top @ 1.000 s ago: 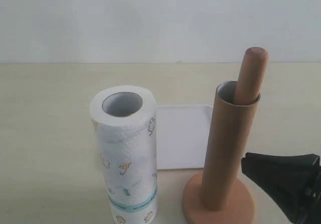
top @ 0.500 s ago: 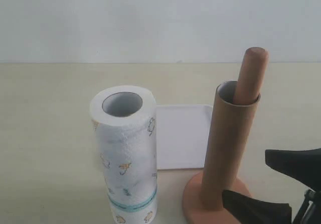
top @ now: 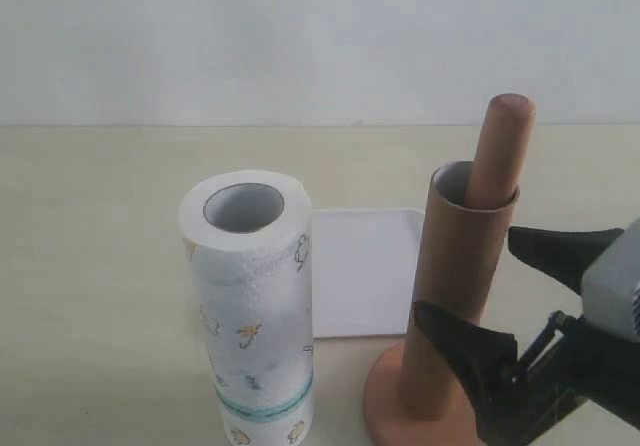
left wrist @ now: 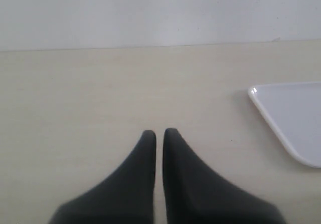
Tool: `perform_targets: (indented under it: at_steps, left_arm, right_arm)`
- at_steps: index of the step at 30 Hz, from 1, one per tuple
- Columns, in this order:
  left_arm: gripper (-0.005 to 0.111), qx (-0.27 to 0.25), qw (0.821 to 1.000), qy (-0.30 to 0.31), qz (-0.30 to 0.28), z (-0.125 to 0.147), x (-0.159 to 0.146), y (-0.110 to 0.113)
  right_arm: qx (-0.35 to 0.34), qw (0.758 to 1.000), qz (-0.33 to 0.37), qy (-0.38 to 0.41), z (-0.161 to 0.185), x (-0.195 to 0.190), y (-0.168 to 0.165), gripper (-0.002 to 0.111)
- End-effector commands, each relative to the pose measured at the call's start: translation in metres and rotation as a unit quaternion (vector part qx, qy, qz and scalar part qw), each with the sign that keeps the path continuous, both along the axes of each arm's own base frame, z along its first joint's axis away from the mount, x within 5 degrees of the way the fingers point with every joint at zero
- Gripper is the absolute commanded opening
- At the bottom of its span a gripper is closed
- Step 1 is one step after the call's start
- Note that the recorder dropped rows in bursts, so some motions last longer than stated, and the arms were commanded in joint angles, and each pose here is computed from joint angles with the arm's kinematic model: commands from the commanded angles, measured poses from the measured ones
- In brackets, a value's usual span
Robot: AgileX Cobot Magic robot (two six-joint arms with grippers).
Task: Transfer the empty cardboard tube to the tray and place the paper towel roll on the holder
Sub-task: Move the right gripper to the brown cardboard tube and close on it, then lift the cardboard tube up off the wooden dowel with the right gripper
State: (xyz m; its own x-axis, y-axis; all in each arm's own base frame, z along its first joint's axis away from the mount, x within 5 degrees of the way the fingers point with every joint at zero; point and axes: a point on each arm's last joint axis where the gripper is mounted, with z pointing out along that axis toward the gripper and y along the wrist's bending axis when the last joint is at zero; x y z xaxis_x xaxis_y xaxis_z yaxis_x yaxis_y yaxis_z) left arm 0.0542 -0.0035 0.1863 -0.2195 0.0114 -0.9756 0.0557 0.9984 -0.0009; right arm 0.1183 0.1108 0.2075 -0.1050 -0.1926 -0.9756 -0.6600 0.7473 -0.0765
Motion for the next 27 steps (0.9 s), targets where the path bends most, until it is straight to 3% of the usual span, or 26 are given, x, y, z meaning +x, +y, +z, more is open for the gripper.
perform_targets:
  at_steps: [1, 3, 4, 6, 10, 21, 27]
  left_arm:
    - [0.004, 0.002, 1.0, -0.004, 0.001, -0.0004, 0.0001, 0.0002]
    - [0.004, 0.002, 1.0, -0.004, 0.001, -0.0004, 0.0001, 0.0002]
    - [0.004, 0.002, 1.0, -0.004, 0.001, -0.0004, 0.0001, 0.0002]
    - [0.004, 0.002, 1.0, -0.004, 0.001, -0.0004, 0.0001, 0.0002]
    - [0.004, 0.002, 1.0, -0.004, 0.001, -0.0004, 0.0001, 0.0002]
    - [0.004, 0.002, 1.0, -0.003, 0.001, -0.0004, 0.0001, 0.0002]
    - [0.004, 0.002, 1.0, -0.003, 0.001, -0.0004, 0.0001, 0.0002]
  right_arm:
    - [0.017, 0.999, -0.024, -0.018, -0.0039, 0.0103, 0.0043, 0.087]
    - [0.02, 0.999, -0.026, -0.012, -0.0061, 0.0115, 0.0055, 0.082]
    - [0.022, 0.999, -0.027, -0.012, -0.0059, 0.0116, 0.0055, 0.073]
    - [0.051, 0.998, -0.035, -0.01, -0.0029, 0.0124, 0.0052, 0.044]
    - [0.094, 0.993, -0.065, 0.002, 0.0, 0.0153, 0.0016, -0.001]
    - [0.102, 0.992, -0.076, 0.01, -0.0004, 0.0161, 0.0004, 0.0]
    - [0.078, 0.997, -0.015, -0.015, 0.0015, 0.0105, 0.0088, 0.0]
